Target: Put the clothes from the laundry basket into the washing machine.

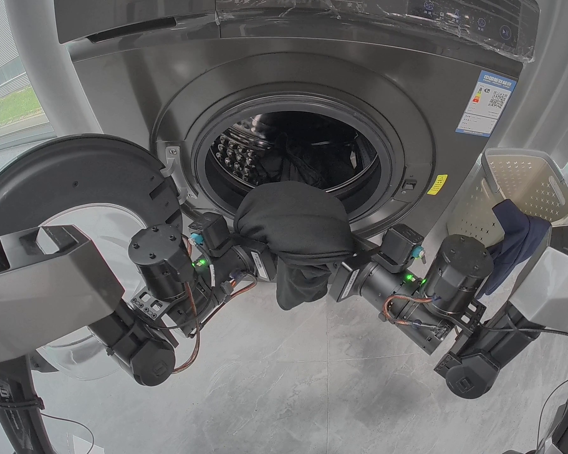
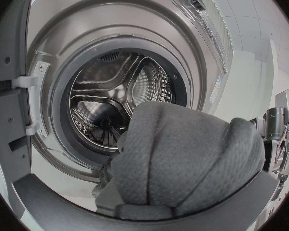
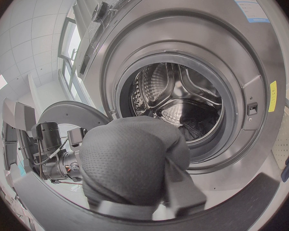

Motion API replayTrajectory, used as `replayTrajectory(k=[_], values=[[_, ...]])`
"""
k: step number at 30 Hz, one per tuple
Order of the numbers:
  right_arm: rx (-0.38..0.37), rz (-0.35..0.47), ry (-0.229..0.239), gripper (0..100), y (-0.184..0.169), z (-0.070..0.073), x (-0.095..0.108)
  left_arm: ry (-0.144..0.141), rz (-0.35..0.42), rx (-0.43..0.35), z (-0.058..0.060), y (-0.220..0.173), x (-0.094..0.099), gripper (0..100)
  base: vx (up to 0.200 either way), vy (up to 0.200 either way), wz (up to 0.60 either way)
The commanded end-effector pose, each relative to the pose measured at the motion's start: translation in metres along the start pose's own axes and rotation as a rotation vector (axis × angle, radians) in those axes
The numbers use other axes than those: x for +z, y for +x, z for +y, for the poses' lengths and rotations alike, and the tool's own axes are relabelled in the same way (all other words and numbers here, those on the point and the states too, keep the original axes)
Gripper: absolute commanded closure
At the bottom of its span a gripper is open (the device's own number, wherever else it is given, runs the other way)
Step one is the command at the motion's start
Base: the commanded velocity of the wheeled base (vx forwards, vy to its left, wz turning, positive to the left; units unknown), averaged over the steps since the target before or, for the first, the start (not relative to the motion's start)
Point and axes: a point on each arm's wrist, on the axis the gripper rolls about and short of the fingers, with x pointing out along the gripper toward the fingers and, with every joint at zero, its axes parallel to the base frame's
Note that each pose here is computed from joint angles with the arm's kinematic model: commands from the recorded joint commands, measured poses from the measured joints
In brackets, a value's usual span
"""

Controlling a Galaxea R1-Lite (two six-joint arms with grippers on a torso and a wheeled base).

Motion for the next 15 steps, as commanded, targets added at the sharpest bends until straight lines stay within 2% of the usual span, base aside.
replayTrajectory(k=[1, 4, 5, 6, 9, 11, 12, 15], values=[[0.007, 0.057, -0.013, 0, -0.017, -0.001, -0.004, 0.000, -0.024, -0.008, -0.004, -0.011, 0.018, 100, 0.000, 0.000, 0.00], [0.030, 0.133, -0.044, 0, -0.039, -0.002, -0.010, 0.000, -0.025, -0.007, -0.005, -0.023, 0.027, 100, 0.000, 0.000, 0.00], [0.030, 0.133, -0.044, 0, -0.039, -0.002, -0.010, 0.000, -0.025, -0.007, -0.005, -0.023, 0.027, 100, 0.000, 0.000, 0.00], [0.100, 0.184, -0.071, 0, -0.056, -0.002, -0.012, 0.003, -0.007, -0.008, -0.005, -0.034, 0.029, 100, 0.000, 0.000, 0.00], [0.185, 0.221, -0.070, 0, -0.075, 0.002, -0.008, 0.007, 0.030, -0.012, -0.007, -0.052, 0.030, 100, 0.000, 0.000, 0.00], [0.186, 0.238, -0.071, 0, -0.084, 0.001, -0.007, 0.005, 0.049, -0.010, -0.008, -0.059, 0.029, 100, 0.000, 0.000, 0.00], [0.174, 0.271, -0.074, 0, -0.095, -0.002, -0.010, 0.009, 0.065, -0.005, -0.008, -0.066, 0.028, 100, 0.000, 0.000, 0.00], [0.168, 0.304, -0.076, 0, -0.112, -0.004, -0.009, 0.011, 0.068, -0.003, -0.009, -0.077, 0.033, 100, 0.000, 0.000, 0.00]])
